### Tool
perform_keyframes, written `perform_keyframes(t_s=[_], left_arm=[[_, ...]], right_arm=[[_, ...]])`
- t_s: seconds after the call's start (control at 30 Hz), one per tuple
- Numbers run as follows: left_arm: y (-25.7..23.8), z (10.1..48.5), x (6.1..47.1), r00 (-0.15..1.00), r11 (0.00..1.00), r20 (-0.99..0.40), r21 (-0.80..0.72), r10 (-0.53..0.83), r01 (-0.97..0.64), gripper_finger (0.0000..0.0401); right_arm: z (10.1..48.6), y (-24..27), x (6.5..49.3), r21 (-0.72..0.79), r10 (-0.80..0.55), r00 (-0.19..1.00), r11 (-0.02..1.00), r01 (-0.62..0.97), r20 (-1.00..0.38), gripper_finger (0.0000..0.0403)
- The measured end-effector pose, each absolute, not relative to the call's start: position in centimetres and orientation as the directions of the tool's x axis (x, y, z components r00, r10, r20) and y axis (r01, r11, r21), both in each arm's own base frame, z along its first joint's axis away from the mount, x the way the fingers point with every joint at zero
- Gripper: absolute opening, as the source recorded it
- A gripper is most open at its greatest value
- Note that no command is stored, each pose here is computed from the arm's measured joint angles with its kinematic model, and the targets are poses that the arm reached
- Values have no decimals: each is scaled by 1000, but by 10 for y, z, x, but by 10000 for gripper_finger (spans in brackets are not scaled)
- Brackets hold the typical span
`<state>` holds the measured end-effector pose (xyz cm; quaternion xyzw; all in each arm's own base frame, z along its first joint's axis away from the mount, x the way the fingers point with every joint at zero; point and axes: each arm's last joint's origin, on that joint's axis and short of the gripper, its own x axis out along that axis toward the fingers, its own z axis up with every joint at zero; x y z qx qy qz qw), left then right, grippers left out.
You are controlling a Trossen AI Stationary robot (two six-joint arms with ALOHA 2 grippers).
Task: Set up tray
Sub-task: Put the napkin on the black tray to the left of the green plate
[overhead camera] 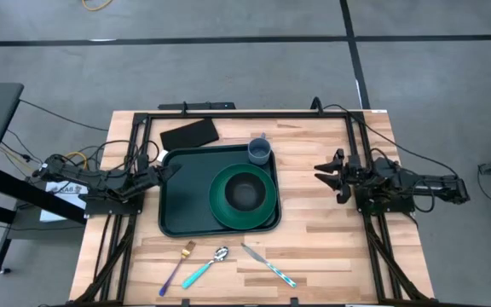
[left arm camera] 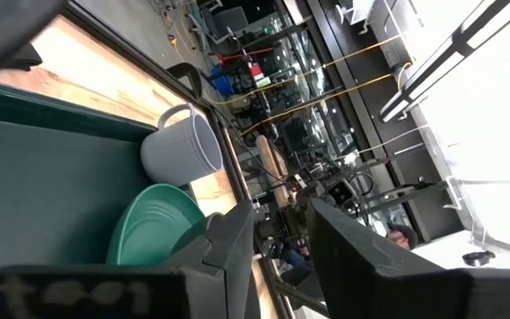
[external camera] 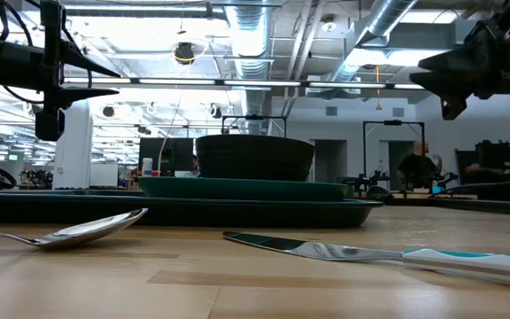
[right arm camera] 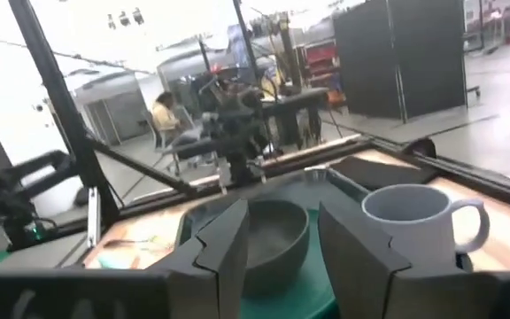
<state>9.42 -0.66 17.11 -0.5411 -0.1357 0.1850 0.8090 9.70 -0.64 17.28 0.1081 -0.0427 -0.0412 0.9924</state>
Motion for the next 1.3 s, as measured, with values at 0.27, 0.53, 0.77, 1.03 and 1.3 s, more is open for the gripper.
perform_keyframes(t_s=[0.27,0.53,0.77,1.03,1.3], left_arm=[[-7,171,94,894,343,19,-927,447,-151,98],[-7,171,94,894,380,19,-909,448,-171,98],[-7,174,94,902,429,50,-890,429,-155,98],[-4,237,83,913,668,108,-716,393,-203,98],[5,308,91,852,748,-205,-411,481,-521,98]], right_arm=[[169,-9,97,223,-165,986,963,153,33,123],[168,-9,97,230,-165,986,961,153,32,123],[168,-9,97,230,-164,986,961,153,32,123],[168,-9,97,230,-164,986,961,153,31,123],[168,-9,97,230,-163,986,961,152,31,123]])
